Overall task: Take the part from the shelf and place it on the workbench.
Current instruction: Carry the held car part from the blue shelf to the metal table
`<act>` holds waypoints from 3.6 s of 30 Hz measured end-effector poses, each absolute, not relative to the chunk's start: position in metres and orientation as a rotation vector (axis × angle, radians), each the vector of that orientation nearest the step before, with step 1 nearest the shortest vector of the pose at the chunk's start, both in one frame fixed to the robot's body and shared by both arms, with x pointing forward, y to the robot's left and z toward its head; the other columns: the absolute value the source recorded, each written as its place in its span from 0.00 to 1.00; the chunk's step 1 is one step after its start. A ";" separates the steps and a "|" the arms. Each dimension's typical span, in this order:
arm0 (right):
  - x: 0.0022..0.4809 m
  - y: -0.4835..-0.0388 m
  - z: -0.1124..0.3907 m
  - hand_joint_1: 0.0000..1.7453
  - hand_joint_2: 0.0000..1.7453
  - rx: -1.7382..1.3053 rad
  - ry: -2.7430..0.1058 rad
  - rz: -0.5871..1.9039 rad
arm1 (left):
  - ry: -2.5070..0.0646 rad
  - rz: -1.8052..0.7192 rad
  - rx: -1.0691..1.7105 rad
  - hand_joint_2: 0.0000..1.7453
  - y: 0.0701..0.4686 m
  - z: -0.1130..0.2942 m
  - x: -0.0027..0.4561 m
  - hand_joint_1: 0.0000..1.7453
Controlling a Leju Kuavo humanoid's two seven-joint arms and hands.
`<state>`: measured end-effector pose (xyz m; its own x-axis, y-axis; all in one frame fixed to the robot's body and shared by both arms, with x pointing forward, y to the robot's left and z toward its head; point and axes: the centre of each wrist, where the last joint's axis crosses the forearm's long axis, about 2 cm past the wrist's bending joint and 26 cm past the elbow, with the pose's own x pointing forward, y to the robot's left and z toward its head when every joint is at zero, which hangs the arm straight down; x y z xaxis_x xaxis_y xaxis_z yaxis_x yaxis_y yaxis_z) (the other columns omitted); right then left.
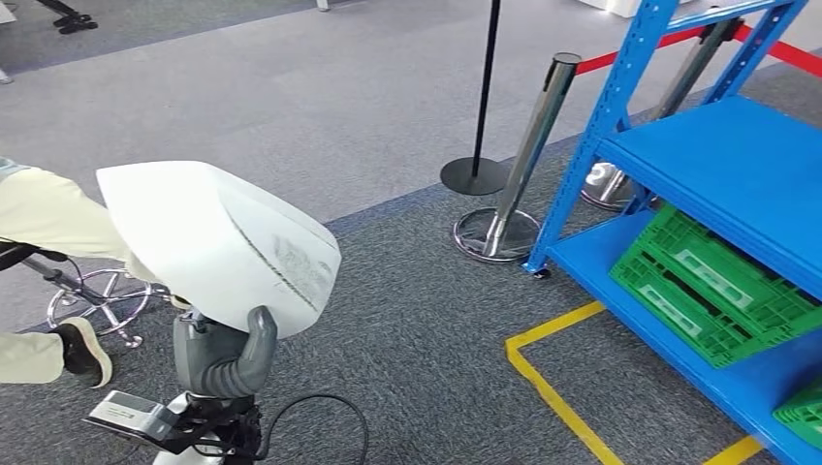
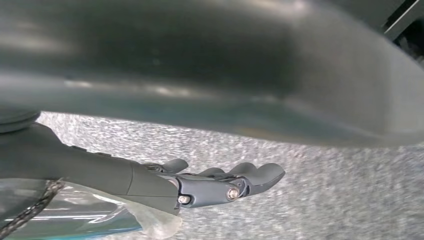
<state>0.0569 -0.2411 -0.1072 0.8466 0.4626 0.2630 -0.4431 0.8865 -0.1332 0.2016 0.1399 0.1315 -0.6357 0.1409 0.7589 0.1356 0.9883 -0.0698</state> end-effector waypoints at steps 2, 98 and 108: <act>0.057 -0.241 -0.107 0.00 0.00 -0.067 -0.298 0.477 | -2.268 0.007 -0.191 1.00 0.139 0.132 0.202 1.00; 0.051 -0.255 -0.109 0.00 0.00 -0.026 -0.281 0.489 | -2.208 0.006 -0.141 1.00 0.132 0.117 0.203 1.00; 0.050 -0.255 -0.109 0.00 0.00 -0.021 -0.274 0.492 | -2.200 0.004 -0.152 1.00 0.132 0.118 0.206 1.00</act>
